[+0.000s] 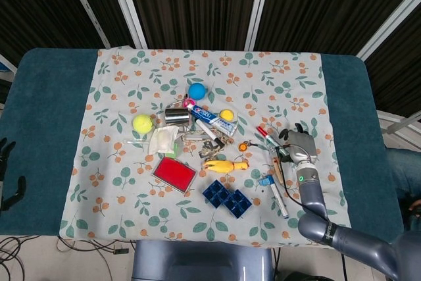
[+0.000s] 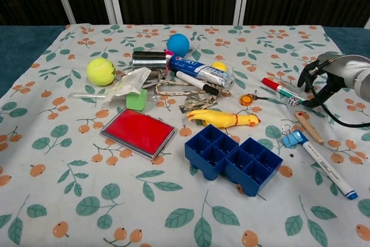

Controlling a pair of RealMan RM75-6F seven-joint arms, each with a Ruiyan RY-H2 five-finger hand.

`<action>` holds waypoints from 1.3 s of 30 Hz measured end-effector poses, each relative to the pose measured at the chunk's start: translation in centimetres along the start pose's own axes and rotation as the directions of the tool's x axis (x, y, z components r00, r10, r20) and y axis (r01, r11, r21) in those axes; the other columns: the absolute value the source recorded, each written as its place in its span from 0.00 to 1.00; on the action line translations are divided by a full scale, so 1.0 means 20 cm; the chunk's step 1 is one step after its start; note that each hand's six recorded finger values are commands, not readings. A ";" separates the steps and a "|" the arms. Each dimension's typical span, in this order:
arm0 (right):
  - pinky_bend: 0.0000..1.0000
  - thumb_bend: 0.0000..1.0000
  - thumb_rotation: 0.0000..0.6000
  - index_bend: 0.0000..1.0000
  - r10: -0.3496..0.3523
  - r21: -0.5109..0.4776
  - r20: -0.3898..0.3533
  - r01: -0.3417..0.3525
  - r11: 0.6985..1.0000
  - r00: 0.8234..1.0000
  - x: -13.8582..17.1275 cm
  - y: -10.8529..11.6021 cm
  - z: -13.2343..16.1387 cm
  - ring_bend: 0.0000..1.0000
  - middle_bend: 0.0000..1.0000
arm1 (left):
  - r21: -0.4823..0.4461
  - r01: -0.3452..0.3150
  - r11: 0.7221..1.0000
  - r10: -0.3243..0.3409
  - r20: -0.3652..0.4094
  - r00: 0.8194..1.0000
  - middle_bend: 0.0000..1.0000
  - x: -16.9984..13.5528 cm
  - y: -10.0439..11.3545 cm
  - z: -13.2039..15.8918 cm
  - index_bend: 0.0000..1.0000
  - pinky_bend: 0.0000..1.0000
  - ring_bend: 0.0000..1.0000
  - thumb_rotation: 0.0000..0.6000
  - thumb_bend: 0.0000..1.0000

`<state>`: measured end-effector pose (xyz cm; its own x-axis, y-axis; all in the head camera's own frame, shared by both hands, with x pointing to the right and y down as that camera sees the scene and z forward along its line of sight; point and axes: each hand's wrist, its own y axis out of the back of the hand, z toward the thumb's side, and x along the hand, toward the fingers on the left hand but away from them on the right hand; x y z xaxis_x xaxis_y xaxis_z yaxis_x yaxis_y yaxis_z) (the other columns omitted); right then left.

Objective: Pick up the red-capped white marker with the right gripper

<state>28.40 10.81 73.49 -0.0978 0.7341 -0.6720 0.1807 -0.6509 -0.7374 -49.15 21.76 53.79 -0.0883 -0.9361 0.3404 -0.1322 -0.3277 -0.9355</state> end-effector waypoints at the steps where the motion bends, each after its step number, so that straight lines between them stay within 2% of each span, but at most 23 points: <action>1: 0.21 0.34 1.00 0.39 -0.001 0.001 0.002 0.001 1.000 1.000 0.00 0.00 0.00 0.10 0.39 | -0.001 -0.001 1.000 0.001 -0.001 1.000 0.00 0.00 0.00 0.00 0.00 0.07 0.06 1.00 0.49; 25: 0.21 0.38 1.00 0.47 0.003 0.022 0.018 -0.003 1.000 1.000 -0.04 -0.05 -0.01 0.20 0.51 | 0.001 0.001 1.000 -0.001 -0.004 1.000 0.00 0.00 0.00 -0.01 0.00 0.07 0.06 1.00 0.49; 39: 0.21 0.40 1.00 0.49 0.004 0.039 0.023 -0.005 0.999 1.000 -0.05 -0.06 -0.01 0.24 0.54 | 0.000 -0.001 1.000 0.001 -0.006 1.000 0.00 0.00 0.00 0.00 0.00 0.07 0.06 1.00 0.49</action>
<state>28.52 10.95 74.98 -0.1198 0.7271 -0.6761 0.1428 -0.6613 -0.7364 -49.25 21.66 53.77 -0.0939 -0.9358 0.3399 -0.1318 -0.3267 -0.9359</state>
